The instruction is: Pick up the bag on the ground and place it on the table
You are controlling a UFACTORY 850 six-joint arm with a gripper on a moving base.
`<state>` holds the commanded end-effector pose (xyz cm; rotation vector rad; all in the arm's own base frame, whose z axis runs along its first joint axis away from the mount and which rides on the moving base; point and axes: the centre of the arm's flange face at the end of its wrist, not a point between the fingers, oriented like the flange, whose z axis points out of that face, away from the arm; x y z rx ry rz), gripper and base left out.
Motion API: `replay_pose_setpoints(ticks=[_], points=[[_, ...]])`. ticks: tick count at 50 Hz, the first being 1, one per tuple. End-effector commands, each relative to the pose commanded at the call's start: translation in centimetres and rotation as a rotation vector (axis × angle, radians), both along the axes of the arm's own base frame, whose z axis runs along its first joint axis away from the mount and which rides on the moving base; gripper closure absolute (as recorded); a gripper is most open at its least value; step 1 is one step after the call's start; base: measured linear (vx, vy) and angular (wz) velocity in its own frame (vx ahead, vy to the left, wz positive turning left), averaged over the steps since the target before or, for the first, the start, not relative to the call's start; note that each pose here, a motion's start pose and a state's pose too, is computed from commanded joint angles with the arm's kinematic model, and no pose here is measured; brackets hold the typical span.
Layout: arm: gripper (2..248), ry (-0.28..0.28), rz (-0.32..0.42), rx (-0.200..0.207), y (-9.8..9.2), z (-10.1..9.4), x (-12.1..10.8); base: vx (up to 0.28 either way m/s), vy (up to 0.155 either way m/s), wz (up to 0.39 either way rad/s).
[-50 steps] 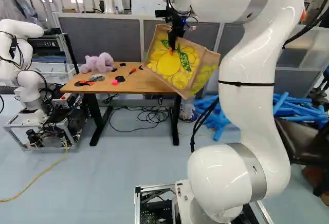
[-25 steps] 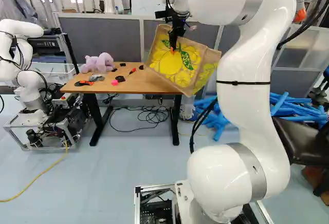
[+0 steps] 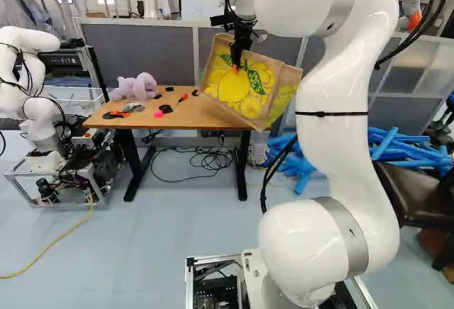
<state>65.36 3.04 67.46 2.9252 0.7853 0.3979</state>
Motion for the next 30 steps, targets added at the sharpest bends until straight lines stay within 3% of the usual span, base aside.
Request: replay_pose_setpoints(ticks=[30], points=[[227,0.051,0.006,-0.002,0.6,-0.2,1.1,0.0,0.0,0.0]])
